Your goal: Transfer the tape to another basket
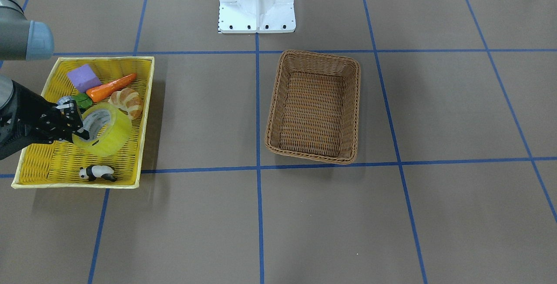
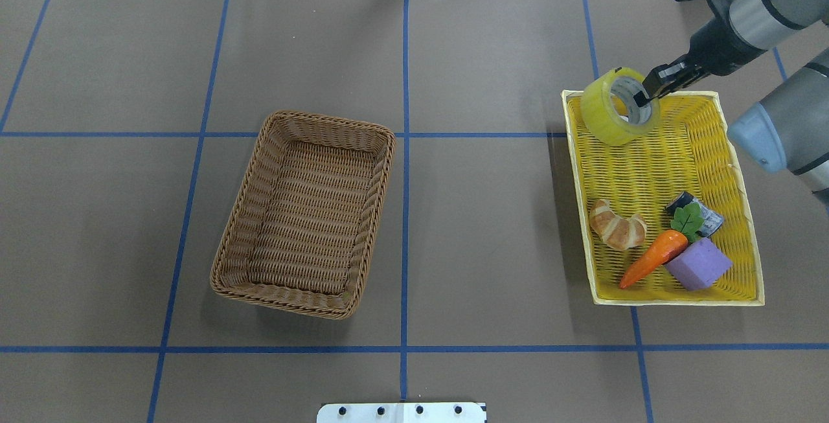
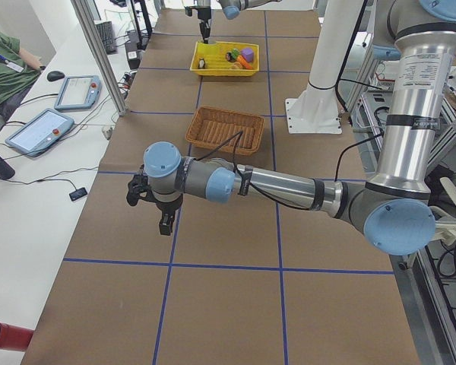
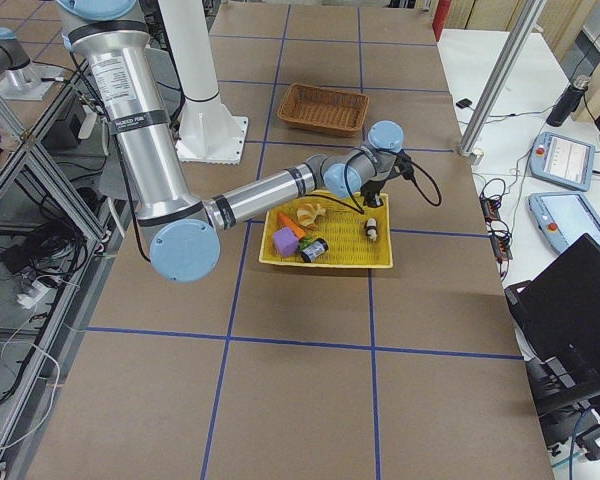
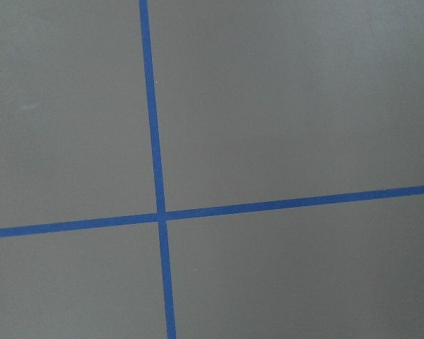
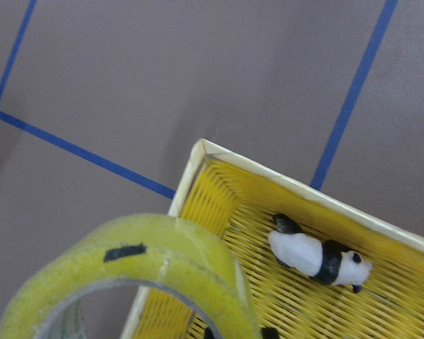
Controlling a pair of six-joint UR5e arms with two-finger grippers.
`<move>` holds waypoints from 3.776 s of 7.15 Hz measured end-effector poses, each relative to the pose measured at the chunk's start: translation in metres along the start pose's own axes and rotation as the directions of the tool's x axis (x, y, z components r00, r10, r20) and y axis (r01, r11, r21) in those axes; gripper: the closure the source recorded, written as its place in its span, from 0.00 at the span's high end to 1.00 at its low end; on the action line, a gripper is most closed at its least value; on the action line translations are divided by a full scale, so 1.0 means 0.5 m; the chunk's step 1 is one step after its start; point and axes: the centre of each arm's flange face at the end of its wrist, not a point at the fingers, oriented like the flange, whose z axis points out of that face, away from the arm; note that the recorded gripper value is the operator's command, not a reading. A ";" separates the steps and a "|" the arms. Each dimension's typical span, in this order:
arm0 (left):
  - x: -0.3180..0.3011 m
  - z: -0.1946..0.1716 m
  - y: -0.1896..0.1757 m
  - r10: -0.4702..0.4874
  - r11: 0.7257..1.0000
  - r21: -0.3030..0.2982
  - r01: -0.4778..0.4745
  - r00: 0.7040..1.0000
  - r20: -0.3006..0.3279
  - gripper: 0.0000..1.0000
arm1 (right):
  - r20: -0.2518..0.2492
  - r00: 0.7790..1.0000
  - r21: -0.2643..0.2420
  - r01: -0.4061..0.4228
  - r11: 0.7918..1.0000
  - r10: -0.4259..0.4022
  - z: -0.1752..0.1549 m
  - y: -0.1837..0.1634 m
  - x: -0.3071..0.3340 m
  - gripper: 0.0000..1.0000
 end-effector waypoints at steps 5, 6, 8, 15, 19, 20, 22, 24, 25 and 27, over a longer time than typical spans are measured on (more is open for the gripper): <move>0.123 0.001 -0.010 -0.147 0.952 0.230 0.200 0.963 -0.226 0.97 | 0.328 0.914 0.170 -0.306 0.937 0.239 0.079 0.040 -0.269 0.00; 0.162 0.020 -0.004 -0.190 0.946 0.203 0.253 0.940 -0.283 0.97 | 0.426 0.859 0.158 -0.379 0.912 0.283 0.099 0.068 -0.322 0.00; 0.244 0.048 0.010 -0.280 0.945 0.055 0.324 0.883 -0.377 0.97 | 0.557 0.762 0.097 -0.455 0.885 0.330 0.102 0.108 -0.386 0.00; 0.570 0.049 0.096 -0.196 0.973 -0.069 0.220 0.633 -0.748 0.97 | 0.768 0.569 0.027 -0.488 0.872 0.295 0.163 0.243 -0.588 0.00; 0.707 0.113 0.175 -0.292 0.920 -0.204 0.333 0.241 -0.926 0.94 | 0.826 0.498 0.025 -0.498 0.867 0.262 0.173 0.287 -0.634 0.00; 0.723 0.123 0.179 -0.356 0.893 -0.287 0.348 0.153 -0.922 0.98 | 0.834 0.489 0.025 -0.495 0.868 0.255 0.163 0.288 -0.641 0.00; 0.755 0.135 0.195 -0.410 0.873 -0.362 0.327 0.091 -0.907 0.98 | 0.848 0.469 0.017 -0.488 0.873 0.245 0.149 0.286 -0.666 0.00; 0.815 0.123 0.204 -0.455 0.862 -0.427 0.272 0.044 -0.890 0.98 | 0.855 0.459 0.009 -0.481 0.877 0.243 0.148 0.284 -0.687 0.00; 0.852 0.114 0.215 -0.465 0.864 -0.447 0.233 0.026 -0.885 0.98 | 0.854 0.460 0.006 -0.480 0.877 0.245 0.152 0.283 -0.689 0.00; 0.900 0.105 0.239 -0.479 0.864 -0.469 0.182 0.010 -0.878 0.98 | 0.850 0.464 0.004 -0.479 0.878 0.249 0.158 0.283 -0.688 0.00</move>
